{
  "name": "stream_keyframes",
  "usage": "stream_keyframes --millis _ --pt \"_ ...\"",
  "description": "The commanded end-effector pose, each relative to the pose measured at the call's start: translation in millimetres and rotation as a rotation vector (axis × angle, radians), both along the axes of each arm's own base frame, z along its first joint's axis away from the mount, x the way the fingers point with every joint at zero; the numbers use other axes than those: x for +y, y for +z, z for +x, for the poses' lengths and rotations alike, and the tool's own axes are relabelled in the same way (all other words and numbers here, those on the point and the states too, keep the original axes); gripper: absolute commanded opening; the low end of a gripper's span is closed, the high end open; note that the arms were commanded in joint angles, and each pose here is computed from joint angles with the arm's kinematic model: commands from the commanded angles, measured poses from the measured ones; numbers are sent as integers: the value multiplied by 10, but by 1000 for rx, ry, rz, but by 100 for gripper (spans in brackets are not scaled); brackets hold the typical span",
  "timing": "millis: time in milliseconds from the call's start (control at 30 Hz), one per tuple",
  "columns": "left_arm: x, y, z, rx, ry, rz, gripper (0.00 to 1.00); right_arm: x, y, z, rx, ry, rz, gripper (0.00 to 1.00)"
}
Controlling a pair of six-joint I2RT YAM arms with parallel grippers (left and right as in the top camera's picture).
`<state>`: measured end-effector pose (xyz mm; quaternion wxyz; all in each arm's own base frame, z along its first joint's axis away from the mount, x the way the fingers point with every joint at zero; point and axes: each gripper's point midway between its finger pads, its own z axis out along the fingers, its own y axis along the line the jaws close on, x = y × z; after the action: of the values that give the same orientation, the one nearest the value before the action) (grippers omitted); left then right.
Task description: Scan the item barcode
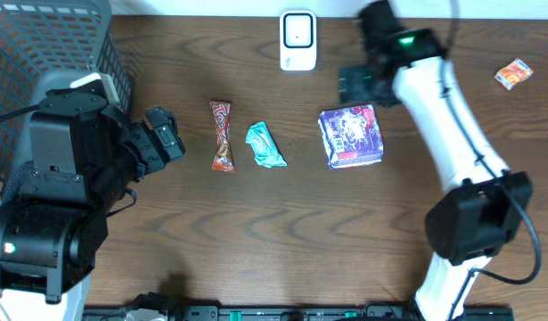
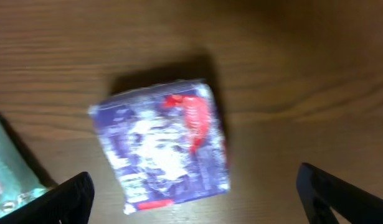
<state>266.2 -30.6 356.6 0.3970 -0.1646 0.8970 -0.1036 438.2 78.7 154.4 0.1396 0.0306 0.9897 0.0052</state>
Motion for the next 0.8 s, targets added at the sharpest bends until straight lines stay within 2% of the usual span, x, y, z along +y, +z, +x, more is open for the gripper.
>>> stream_keyframes --millis 0,167,300,433,500,533,600,633,667,767 --pt "15 0 0 0 0 11 98 92 -204 -121 79 147 238 99" --pt "15 0 0 0 0 11 98 -33 -547 -133 80 115 428 91" --pt "15 0 0 0 0 11 98 10 -793 -169 55 113 572 87" --pt "15 0 0 0 0 11 98 33 -1043 -266 49 114 617 78" --pt "15 0 0 0 0 11 98 52 -1147 -315 51 118 617 65" --pt "15 0 0 0 0 11 98 59 -1196 -340 51 119 617 55" --pt "15 0 0 0 0 11 98 61 -1240 -359 54 107 620 30" --pt "15 0 0 0 0 11 98 61 -1240 -358 57 95 623 11" --pt "15 0 0 0 0 11 98 58 -1226 -342 57 82 627 1" --pt "15 0 0 0 0 11 98 57 -1100 -248 37 69 634 1"
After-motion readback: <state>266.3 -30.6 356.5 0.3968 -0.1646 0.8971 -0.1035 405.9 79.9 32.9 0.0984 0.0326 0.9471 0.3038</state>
